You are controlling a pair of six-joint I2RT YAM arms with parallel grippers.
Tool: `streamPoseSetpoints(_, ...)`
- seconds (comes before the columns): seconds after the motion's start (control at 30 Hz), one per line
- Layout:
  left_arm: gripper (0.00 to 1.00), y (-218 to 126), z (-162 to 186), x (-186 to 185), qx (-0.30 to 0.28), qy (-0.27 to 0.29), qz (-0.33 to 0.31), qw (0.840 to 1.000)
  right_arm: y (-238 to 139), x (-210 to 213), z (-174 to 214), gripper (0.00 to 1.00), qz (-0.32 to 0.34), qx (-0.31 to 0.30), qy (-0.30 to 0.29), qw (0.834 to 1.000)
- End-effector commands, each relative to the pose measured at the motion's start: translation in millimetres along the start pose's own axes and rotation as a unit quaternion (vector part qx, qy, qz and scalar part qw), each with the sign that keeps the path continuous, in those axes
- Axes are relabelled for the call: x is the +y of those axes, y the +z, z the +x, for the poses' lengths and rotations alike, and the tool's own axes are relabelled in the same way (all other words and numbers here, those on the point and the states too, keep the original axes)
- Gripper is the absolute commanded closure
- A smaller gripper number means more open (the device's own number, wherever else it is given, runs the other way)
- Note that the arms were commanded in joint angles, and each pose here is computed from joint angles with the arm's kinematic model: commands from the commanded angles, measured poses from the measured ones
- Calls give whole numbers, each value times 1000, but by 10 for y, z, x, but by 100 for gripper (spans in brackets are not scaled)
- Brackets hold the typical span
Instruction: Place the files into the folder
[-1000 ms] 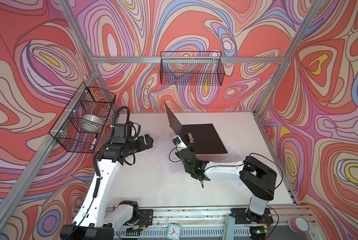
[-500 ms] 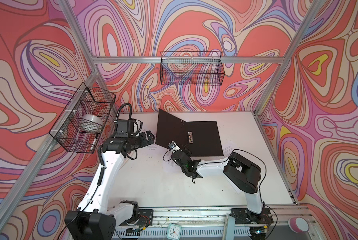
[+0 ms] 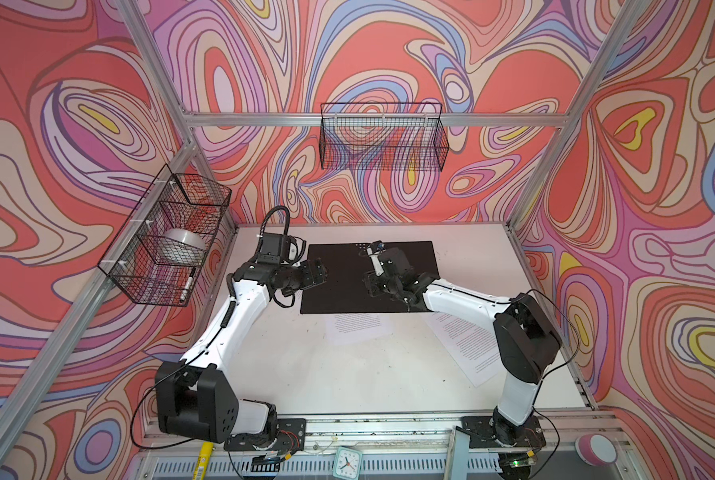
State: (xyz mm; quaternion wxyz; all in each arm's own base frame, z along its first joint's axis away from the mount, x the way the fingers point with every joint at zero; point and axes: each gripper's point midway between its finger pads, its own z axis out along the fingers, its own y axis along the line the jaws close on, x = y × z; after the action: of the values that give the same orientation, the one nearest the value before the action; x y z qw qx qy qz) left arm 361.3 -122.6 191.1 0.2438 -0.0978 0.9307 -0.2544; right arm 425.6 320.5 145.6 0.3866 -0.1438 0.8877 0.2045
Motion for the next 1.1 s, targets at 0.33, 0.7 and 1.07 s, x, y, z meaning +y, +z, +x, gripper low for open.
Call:
streamPoseSetpoints(0.33,6,1026,56,58,61,-60,32,996,656,-664,540,79,-13,168,109,980)
streamPoseSetpoints(0.7,6,1421,287,419,86,-92,-3,992,734,-744,622,82,-7,176,120,977)
streamPoseSetpoints(1.07,6,1545,529,806,105,-109,-66,986,799,-766,621,90,-17,179,136,974)
